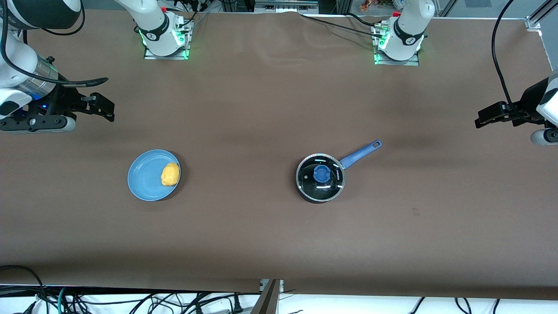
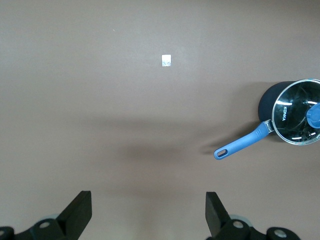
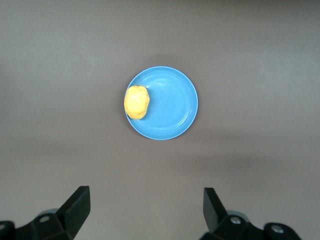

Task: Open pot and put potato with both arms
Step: 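Move the left gripper toward the saucepan lid, then lower the left gripper to the lid knob while the right gripper reaches the potato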

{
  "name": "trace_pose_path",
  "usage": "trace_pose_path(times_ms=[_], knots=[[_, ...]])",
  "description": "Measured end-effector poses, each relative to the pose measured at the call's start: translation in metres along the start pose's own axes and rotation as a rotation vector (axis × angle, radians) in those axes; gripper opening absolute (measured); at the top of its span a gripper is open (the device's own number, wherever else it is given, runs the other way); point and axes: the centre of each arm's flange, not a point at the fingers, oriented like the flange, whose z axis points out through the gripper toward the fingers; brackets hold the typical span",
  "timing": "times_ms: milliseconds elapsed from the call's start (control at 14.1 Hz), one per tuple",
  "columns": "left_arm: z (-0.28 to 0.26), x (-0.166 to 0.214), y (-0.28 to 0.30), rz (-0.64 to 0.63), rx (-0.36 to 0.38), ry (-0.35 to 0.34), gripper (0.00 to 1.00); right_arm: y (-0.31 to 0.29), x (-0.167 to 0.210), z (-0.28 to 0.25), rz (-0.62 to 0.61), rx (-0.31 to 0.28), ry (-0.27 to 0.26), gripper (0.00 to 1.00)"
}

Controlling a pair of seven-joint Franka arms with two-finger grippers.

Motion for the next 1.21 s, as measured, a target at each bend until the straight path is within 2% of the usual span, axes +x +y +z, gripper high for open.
trace_pose_path(times_ms=[426,568,710,923,1207], knots=[[0.000,0.000,0.001,0.002,0.000,0.000,1.00,-0.006,0.002,0.004,-0.008,-0.001,-0.004,1.00],[0.001,0.000,0.002,0.005,0.000,-0.002,1.00,-0.005,0.004,0.003,-0.008,0.001,0.010,1.00],[0.006,0.001,0.008,0.017,0.000,-0.012,1.00,-0.004,0.008,-0.001,-0.003,0.004,0.047,1.00],[0.018,0.004,0.036,0.034,-0.016,-0.029,1.00,-0.003,0.012,-0.005,0.001,0.007,0.091,1.00],[0.057,0.022,0.108,-0.026,-0.054,-0.011,1.00,0.000,0.013,-0.004,0.008,0.007,0.094,1.00]])
